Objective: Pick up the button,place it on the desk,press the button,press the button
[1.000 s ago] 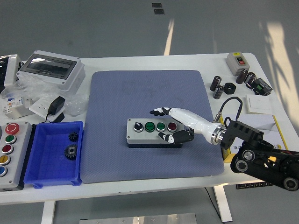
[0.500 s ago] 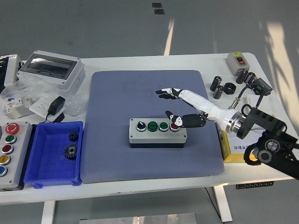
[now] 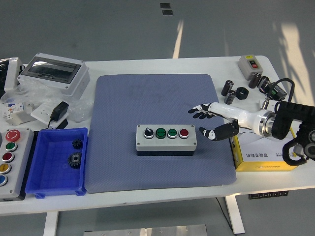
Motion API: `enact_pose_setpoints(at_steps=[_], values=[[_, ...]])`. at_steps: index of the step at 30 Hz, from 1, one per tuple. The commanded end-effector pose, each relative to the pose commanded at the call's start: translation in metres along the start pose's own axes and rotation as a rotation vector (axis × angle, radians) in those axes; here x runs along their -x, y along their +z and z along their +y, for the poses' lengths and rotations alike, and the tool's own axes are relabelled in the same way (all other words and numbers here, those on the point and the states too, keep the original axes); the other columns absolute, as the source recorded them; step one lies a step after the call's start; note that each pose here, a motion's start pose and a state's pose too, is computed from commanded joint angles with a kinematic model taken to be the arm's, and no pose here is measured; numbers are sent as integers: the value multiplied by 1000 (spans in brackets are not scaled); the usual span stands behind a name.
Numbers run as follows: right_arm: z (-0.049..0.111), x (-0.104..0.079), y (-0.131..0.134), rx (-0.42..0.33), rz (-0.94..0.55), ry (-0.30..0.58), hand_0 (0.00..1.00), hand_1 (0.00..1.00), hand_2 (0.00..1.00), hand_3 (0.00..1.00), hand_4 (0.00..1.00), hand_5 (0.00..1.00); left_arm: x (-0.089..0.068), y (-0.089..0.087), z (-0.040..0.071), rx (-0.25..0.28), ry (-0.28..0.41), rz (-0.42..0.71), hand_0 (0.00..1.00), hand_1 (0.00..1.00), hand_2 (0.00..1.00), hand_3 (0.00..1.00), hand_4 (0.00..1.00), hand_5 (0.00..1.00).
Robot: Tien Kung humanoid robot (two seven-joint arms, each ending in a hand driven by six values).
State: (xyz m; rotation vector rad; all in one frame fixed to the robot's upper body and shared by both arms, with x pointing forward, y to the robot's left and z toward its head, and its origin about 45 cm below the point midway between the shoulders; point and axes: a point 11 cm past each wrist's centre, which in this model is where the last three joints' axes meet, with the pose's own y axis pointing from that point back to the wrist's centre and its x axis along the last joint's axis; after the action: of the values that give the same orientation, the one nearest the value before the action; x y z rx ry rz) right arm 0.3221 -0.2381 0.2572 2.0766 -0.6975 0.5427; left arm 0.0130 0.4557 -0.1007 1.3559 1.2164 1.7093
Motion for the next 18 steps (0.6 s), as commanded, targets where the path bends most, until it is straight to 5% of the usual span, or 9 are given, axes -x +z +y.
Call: enact_pose_setpoints(at_steps=[2,3,8,9,18], values=[[-1,4,-2,1,5,-42,547,653,681,838,414,2,0,-1,0,-2,0,0,623,575,552,609,622,191],[-1,6,-2,0,10,-61,136,280,403,798,351,2,0,-1,0,-3,0,0,623,575,551,608,622,191],[-11,9,-5,-10,8,-73,136,280,403,798,351,2,0,-1,0,-5,1,1,623,575,551,608,622,191],[-14,10,-3,-5,8,-71,33,191,294,812,270,2,0,-1,0,-4,1,0,623,575,551,608,622,192],[-27,10,6,23,-17,-57,2,180,285,819,290,2,0,-1,0,-5,0,-2,623,576,551,608,622,192]])
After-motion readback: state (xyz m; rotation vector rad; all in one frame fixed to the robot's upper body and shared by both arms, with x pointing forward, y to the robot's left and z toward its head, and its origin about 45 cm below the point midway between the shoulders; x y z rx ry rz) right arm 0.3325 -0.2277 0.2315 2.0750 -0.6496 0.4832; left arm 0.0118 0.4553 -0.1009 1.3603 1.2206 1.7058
